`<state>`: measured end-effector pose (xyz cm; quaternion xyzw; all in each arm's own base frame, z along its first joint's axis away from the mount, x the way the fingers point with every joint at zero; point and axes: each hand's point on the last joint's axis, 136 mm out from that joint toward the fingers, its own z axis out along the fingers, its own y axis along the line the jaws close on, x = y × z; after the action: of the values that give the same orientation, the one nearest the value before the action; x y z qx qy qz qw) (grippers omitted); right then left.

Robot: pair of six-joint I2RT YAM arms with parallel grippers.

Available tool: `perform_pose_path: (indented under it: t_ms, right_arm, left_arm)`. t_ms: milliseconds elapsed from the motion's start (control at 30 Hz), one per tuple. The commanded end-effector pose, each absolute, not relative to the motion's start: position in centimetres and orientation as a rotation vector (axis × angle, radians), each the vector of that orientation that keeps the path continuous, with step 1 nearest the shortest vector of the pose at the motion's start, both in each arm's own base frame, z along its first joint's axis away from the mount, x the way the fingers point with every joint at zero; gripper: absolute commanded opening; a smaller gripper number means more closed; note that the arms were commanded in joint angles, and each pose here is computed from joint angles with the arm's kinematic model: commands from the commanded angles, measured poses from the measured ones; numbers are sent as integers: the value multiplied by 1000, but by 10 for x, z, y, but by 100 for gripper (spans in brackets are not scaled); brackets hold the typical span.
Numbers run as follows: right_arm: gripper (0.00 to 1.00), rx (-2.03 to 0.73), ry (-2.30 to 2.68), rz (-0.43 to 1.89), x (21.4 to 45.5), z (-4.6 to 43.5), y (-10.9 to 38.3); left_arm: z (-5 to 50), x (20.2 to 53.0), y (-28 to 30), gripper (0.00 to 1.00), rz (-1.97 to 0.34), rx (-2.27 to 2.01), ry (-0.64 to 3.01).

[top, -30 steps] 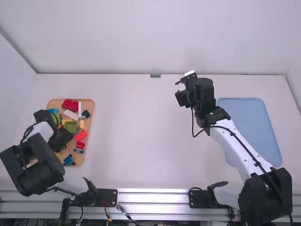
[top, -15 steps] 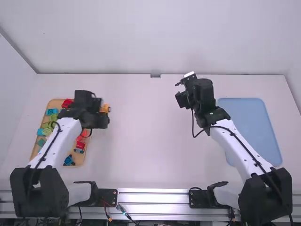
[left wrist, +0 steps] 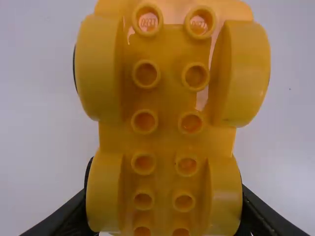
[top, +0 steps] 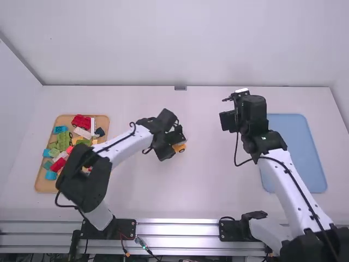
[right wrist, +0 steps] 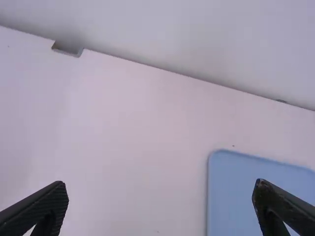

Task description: Assemble lego blocks to make yellow taxi

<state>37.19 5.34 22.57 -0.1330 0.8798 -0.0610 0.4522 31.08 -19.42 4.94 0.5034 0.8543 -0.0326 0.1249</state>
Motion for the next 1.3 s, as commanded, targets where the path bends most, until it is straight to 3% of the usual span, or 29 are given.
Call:
perform_pose_path:
  t_ms: [0,233,267,300,400,567,600,633,667,933,1100,1267]
  right_arm:
    - [99,-272,2119,-119,365,253,52]
    - [99,-287,2044,-108,353,263,57]
    - [99,-285,2039,-107,352,263,57]
    - [99,-276,2023,-109,352,264,55]
    - [99,-253,2010,-113,352,263,49]
    - [99,-236,2007,-122,353,261,44]
    - [99,-236,2007,-123,353,260,44]
    - [99,-235,2006,-123,353,261,44]
    - [99,-235,2004,-123,353,261,44]
    - [99,-234,1987,-119,355,265,45]
    - [99,-229,1977,-119,356,267,45]
    - [99,-228,1971,-119,359,268,45]
  left_arm:
    - [34,315,-202,2,37,1703,2368]
    - [8,301,-225,2,73,1932,2201]
    - [7,300,-226,4,72,1936,2199]
    - [4,298,-224,17,70,1938,2202]
    - [-6,289,-215,23,68,1978,2217]
    - [-20,270,-206,24,43,2018,2245]
    - [-22,268,-205,29,40,2021,2248]
    - [-23,268,-204,68,41,2016,2253]
    - [-23,269,-205,99,43,2006,2257]
    - [13,306,-195,99,244,1736,2367]
    - [61,318,-188,99,226,1540,2405]
    - [118,343,-147,99,195,1052,2477]
